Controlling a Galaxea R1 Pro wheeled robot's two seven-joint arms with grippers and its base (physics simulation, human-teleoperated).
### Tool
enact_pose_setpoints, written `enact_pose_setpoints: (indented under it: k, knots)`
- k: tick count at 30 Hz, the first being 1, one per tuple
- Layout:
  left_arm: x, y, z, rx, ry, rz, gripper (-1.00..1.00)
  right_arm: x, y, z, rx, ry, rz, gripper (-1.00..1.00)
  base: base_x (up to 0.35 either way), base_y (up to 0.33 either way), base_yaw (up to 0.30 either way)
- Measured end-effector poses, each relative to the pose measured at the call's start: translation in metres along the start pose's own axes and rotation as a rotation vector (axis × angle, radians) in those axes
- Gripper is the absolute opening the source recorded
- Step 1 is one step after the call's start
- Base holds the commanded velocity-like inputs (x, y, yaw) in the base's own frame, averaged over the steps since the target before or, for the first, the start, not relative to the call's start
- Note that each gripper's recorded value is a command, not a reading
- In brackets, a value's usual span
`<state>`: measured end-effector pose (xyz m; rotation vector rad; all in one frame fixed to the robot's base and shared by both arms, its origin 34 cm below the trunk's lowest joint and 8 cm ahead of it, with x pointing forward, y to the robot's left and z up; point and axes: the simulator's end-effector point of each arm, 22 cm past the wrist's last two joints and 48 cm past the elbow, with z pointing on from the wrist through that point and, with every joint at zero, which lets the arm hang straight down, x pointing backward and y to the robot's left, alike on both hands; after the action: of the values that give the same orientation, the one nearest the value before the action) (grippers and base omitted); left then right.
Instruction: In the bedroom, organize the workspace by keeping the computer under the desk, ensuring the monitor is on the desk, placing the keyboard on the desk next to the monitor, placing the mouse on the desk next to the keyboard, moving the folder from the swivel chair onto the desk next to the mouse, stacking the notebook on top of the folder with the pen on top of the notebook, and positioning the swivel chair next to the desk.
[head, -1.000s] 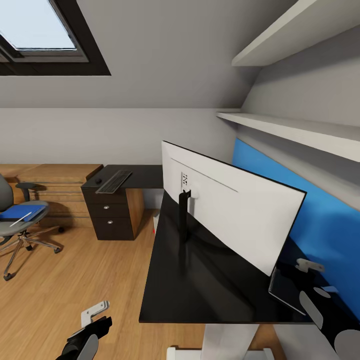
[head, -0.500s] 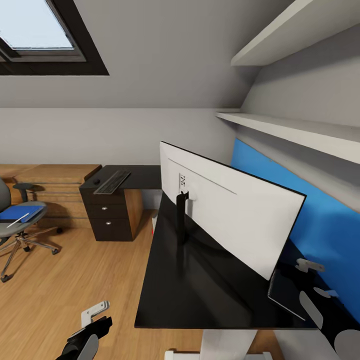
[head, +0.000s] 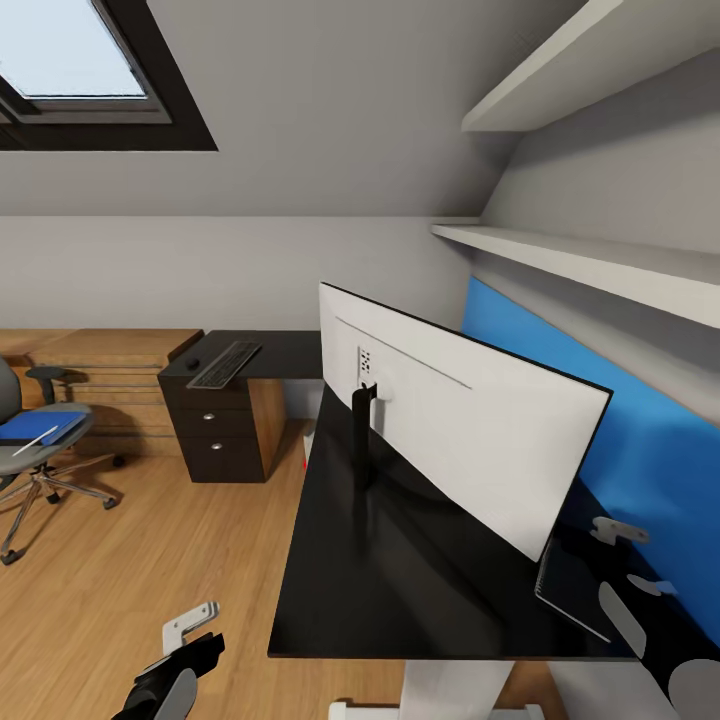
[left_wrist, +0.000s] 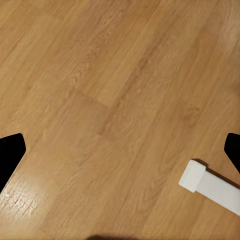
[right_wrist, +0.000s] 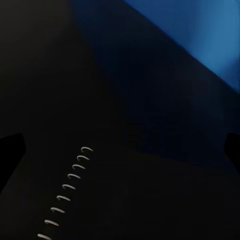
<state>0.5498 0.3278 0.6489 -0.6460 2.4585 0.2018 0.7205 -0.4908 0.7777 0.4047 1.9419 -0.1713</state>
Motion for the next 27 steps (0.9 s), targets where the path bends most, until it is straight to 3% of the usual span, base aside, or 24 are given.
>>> enact_pose_setpoints:
  k: [13,27]
  knots:
    - [-0.011,-0.007,-0.004,0.021,-0.023,-0.006,1.0,0.003,0.001,0.0,0.0,0.011,-0.001,1.0,0.0,0.0,0.0]
    - [-0.005,-0.014,0.01,0.036,-0.039,-0.017,1.0,0.025,-0.001,0.009,0.001,0.015,-0.001,1.0,0.0,0.0,0.0]
